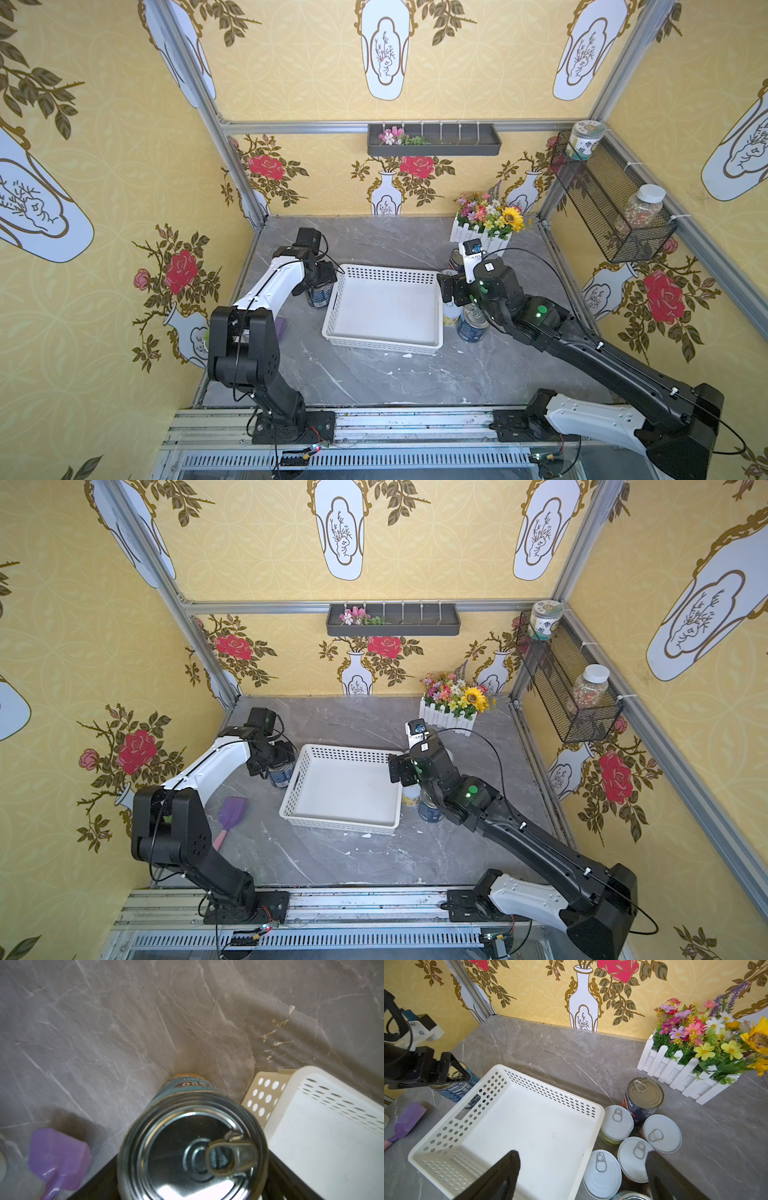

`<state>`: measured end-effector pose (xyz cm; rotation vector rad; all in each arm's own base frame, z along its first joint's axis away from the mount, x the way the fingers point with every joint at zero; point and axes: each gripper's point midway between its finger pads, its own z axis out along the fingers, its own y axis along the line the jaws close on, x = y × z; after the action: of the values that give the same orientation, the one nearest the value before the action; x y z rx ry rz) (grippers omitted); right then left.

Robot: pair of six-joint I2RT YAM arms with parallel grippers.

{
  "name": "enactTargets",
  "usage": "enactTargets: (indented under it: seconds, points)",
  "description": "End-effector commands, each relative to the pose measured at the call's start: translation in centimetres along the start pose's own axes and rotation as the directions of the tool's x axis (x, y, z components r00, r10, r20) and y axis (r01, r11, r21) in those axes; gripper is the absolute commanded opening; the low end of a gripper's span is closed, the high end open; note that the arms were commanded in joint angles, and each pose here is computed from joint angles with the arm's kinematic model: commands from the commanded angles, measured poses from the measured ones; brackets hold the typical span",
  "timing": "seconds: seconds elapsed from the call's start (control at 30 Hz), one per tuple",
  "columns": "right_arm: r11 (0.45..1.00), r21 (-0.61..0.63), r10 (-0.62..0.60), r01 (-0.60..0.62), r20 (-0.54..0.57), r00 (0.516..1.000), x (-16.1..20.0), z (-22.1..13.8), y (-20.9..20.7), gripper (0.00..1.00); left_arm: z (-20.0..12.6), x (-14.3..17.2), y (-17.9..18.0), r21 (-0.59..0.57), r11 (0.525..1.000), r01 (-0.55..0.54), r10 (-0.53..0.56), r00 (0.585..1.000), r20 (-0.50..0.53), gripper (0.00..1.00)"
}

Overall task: Put the canned food in the basket
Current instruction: Pick up the canned food from the center of the board, then place the canned food in the basket.

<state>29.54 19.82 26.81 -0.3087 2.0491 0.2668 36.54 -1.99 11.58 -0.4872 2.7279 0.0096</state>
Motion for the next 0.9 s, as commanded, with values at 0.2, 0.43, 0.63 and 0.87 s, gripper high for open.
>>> enactTargets:
  seconds: [0.2, 0.43, 0.63, 0.87]
  points:
    - [1.0, 0.005, -0.001, 0.001, 0.005, 1.0, -0.4, 0.3, 0.1, 0.97, -6.6, -2.8, -0.4, 0.117, 0.993, 0.028, -0.056, 0.969, 0.24, 0.68]
    - [1.0, 0.012, 0.005, -0.005, 0.022, 1.0, -0.8, -0.3, -0.2, 0.97, -8.9, -3.1, -2.0, 0.237, 0.972, 0.0, -0.069, 0.957, 0.283, 0.68]
    - [1.0, 0.009, 0.006, -0.006, 0.03, 1.0, -0.9, -0.5, -0.2, 0.97, -10.1, -2.9, -3.1, 0.313, 0.949, -0.027, -0.071, 0.951, 0.3, 0.68]
    - [1.0, 0.02, 0.002, -0.003, 0.031, 1.0, -0.9, -0.5, -0.4, 0.97, -11.6, -2.5, -5.6, 0.407, 0.909, -0.089, -0.049, 0.948, 0.316, 0.68]
